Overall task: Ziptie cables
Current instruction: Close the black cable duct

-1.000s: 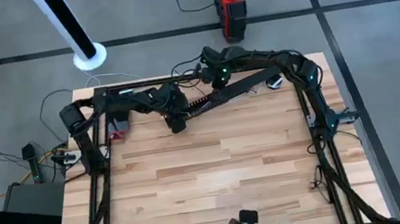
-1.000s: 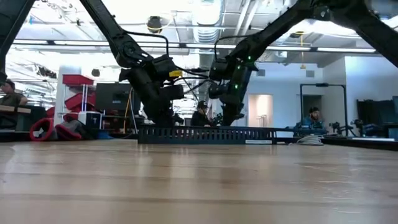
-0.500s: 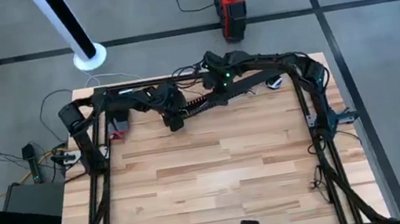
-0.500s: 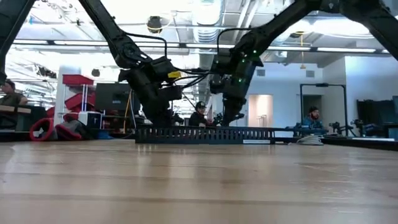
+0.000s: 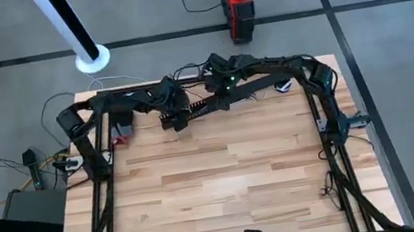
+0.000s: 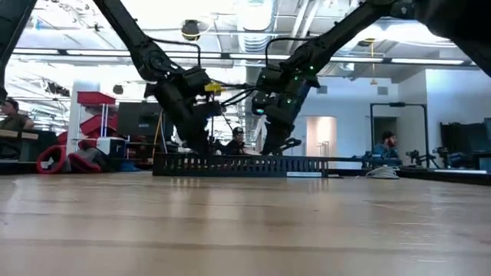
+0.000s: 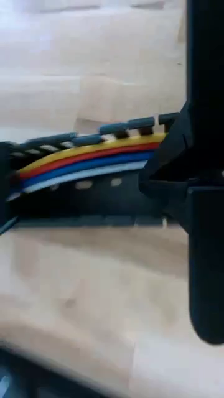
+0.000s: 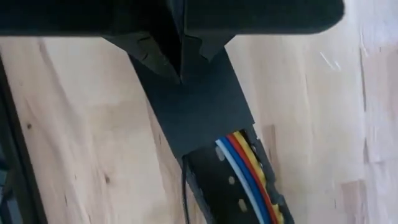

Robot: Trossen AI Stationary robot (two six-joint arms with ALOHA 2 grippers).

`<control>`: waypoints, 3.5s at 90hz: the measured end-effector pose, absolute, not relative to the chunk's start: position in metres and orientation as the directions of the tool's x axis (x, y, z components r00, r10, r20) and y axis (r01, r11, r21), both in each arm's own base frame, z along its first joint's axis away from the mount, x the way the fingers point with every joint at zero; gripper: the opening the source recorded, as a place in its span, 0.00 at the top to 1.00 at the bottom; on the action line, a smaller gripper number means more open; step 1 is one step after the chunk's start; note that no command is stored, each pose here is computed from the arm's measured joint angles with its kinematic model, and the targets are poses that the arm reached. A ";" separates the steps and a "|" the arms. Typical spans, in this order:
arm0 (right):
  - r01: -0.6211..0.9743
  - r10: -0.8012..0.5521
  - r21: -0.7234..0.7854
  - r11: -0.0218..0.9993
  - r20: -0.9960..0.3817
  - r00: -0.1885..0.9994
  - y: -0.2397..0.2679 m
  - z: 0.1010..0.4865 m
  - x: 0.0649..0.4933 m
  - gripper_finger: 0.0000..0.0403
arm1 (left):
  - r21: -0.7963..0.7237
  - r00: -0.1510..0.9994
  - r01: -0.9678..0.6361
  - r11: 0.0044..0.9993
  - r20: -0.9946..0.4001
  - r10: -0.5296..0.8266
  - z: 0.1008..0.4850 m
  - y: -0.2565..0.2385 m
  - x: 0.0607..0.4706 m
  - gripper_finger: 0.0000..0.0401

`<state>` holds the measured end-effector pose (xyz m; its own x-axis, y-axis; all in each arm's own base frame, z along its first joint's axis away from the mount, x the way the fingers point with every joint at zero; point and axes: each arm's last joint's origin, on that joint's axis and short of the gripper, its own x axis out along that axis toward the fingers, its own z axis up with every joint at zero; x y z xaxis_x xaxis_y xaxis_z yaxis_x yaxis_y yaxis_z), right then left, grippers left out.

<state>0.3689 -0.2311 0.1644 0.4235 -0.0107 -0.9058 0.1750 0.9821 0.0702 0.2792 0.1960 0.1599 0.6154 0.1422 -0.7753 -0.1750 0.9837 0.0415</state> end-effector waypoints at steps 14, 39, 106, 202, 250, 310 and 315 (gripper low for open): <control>0.200 -0.004 0.088 0.976 -0.907 0.420 -0.236 0.164 0.365 1.00 | 0.042 0.644 -0.214 0.976 -0.745 0.174 0.188 0.193 0.268 1.00; 0.196 0.001 0.089 0.976 -0.913 0.408 -0.238 0.163 0.362 1.00 | 0.005 0.338 -0.403 0.915 -0.929 0.154 0.205 0.165 0.227 1.00; 0.185 0.001 0.084 0.979 -0.912 0.409 -0.238 0.162 0.361 1.00 | 0.101 0.362 -0.527 0.844 -0.872 0.330 0.130 0.137 0.200 1.00; 0.230 -0.041 0.062 0.971 -0.909 0.414 -0.239 0.176 0.342 1.00 | 0.136 0.384 -0.529 0.838 -0.842 0.379 0.133 0.154 0.195 1.00; 0.219 -0.068 0.036 0.975 -0.892 0.446 -0.239 0.175 0.348 1.00 | 0.135 0.429 -0.505 0.852 -0.818 0.384 0.135 0.156 0.198 1.00; 0.207 -0.042 0.044 0.977 -0.919 0.392 -0.237 0.169 0.361 1.00 | 0.075 0.508 -0.462 0.884 -0.795 0.333 0.118 0.165 0.214 1.00; 0.208 -0.041 0.044 0.977 -0.920 0.390 -0.237 0.169 0.361 1.00 | 0.069 0.501 -0.462 0.884 -0.802 0.324 0.114 0.168 0.218 1.00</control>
